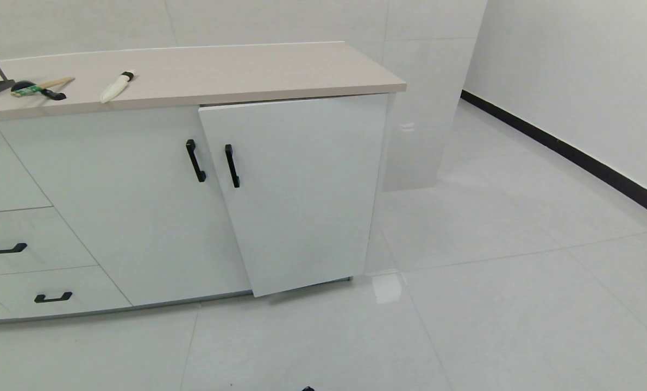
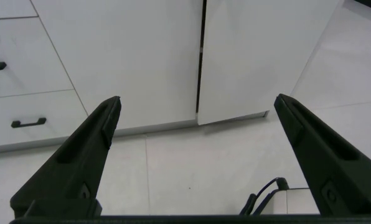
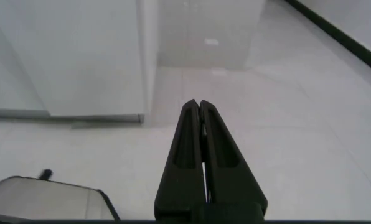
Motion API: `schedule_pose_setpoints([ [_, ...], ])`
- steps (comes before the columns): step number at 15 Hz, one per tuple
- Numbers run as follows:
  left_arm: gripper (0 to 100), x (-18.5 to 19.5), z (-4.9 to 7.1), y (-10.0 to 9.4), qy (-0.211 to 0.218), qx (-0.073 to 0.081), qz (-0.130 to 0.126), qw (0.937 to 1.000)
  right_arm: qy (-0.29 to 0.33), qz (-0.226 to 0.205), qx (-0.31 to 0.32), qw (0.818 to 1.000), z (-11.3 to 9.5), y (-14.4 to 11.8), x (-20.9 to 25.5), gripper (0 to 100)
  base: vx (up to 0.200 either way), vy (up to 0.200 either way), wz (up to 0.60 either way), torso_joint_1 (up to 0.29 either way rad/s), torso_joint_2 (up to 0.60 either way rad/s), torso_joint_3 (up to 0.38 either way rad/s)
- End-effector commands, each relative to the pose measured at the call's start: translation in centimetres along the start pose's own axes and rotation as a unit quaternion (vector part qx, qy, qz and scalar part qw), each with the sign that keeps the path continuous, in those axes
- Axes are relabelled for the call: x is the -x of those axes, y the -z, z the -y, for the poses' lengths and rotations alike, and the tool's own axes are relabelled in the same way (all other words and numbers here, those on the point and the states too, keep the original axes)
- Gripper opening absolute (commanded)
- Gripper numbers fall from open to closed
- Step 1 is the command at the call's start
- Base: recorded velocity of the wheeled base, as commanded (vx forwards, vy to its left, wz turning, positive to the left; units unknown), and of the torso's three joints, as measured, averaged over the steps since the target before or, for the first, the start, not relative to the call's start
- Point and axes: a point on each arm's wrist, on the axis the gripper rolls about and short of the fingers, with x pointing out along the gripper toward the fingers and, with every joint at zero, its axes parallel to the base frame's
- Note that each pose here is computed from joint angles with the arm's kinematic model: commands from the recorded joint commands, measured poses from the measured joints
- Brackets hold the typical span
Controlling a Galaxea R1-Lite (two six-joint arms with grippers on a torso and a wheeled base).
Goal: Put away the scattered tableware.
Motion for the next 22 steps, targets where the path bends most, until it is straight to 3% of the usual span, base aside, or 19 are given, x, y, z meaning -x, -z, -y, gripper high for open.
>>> schedule_pose_setpoints([
  [1, 100, 0.0, 0.0, 0.0, 0.0, 0.0, 0.0, 1.0, 0.006, 0.008, -0.006, 1.0, -0.02, 0.27, 0.2, 0, 0.0, 0.0, 0.0, 0.0, 0.0, 0.0],
  [2, 100, 0.0, 0.0, 0.0, 0.0, 0.0, 0.0, 1.0, 0.006, 0.007, -0.006, 1.0, -0.02, 0.29, 0.2, 0, 0.2, 0.2, 0.0, 0.002, -0.01, 0.002],
  [3, 100, 0.0, 0.0, 0.0, 0.0, 0.001, 0.0, 1.0, 0.03, -0.002, -0.048, 0.998, 0.08, 0.45, 0.2, 0, 0.2, 0.2, 0.0, -0.002, 0.0, -0.002],
  [8, 100, 0.0, 0.0, 0.0, 0.0, 0.001, 0.0, 1.0, 0.032, -0.002, -0.051, 0.998, 0.09, 0.47, 0.2, 0, 0.2, 0.2, 0.0, 0.003, 0.0, 0.003],
  [11, 100, 0.0, 0.0, 0.0, 0.0, -0.002, 0.0, 1.0, 0.032, -0.002, -0.051, 0.998, 0.09, 0.47, 0.2, 0, 0.0, 0.2, 0.2, -0.001, 0.0, -0.002],
  [16, 100, 0.0, 0.0, 0.0, 0.0, -0.002, 0.0, 1.0, 0.033, -0.002, -0.051, 0.998, 0.09, 0.47, 0.2, 0, 0.0, 0.0, 0.6, 0.003, 0.0, 0.002],
  [20, 100, 0.0, 0.0, 0.0, 0.0, -0.002, 0.0, 1.0, 0.033, -0.002, -0.051, 0.998, 0.09, 0.47, 0.2, 0, 0.0, 0.0, 0.0, 0.0, 0.0, 0.0],
  [22, 100, 0.0, 0.0, 0.0, 0.0, -0.001, 0.0, 1.0, 0.033, -0.002, -0.051, 0.998, 0.09, 0.47, 0.2, 0, 0.0, 0.2, 0.0, 0.007, 0.0, 0.0],
])
